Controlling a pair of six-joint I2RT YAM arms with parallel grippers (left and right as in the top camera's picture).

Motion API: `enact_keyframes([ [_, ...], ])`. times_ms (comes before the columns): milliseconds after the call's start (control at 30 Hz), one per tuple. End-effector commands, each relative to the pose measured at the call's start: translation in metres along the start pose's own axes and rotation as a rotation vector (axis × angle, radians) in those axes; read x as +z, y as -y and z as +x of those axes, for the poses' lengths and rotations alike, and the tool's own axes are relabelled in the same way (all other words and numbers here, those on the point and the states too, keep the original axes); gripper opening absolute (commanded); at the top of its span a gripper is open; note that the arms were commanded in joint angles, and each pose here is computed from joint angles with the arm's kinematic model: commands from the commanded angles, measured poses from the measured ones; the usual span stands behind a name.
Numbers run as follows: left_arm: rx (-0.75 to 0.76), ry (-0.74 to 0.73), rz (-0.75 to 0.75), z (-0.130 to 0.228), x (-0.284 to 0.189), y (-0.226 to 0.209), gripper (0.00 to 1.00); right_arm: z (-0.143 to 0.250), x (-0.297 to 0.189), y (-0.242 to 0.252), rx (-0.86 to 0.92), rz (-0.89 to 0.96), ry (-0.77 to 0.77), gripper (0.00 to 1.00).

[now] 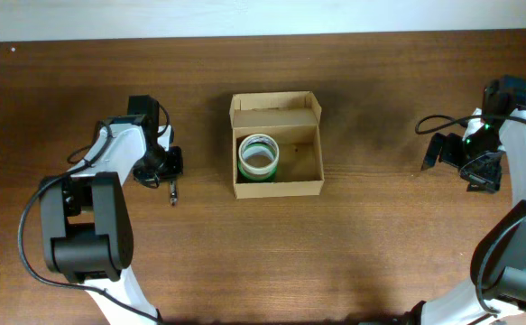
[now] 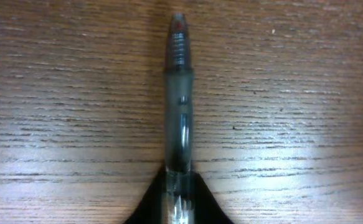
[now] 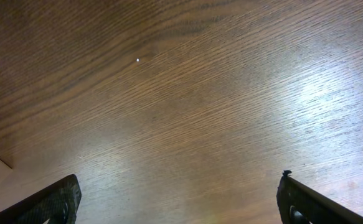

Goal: Pack container
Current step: 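Withdraw the left gripper and grasp the grey pen, then carry the grey pen into the box and release it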

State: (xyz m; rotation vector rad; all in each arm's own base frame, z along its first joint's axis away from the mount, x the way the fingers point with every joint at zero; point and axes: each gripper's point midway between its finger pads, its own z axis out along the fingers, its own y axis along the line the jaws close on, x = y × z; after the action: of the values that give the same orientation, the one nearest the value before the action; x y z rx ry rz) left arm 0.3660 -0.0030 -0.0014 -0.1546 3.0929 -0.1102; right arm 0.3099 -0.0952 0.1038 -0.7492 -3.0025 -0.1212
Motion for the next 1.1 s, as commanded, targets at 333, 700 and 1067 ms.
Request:
enact_keyframes([
  [333, 0.122, -0.064, 0.020, 0.008, -0.052, 0.009, 0.02, 0.001, 0.002, 0.000, 0.006, -0.008, -0.009, 0.99],
  [700, 0.706, 0.691, -0.007, -0.025, -0.317, 0.110, 0.02, 0.001, 0.002, 0.000, 0.006, -0.008, -0.009, 0.99],
  [1067, 1.459, 0.523, 0.014, 0.057, -0.271, 0.221, 0.02, 0.001, 0.002, 0.000, 0.006, -0.008, -0.009, 0.99],
])
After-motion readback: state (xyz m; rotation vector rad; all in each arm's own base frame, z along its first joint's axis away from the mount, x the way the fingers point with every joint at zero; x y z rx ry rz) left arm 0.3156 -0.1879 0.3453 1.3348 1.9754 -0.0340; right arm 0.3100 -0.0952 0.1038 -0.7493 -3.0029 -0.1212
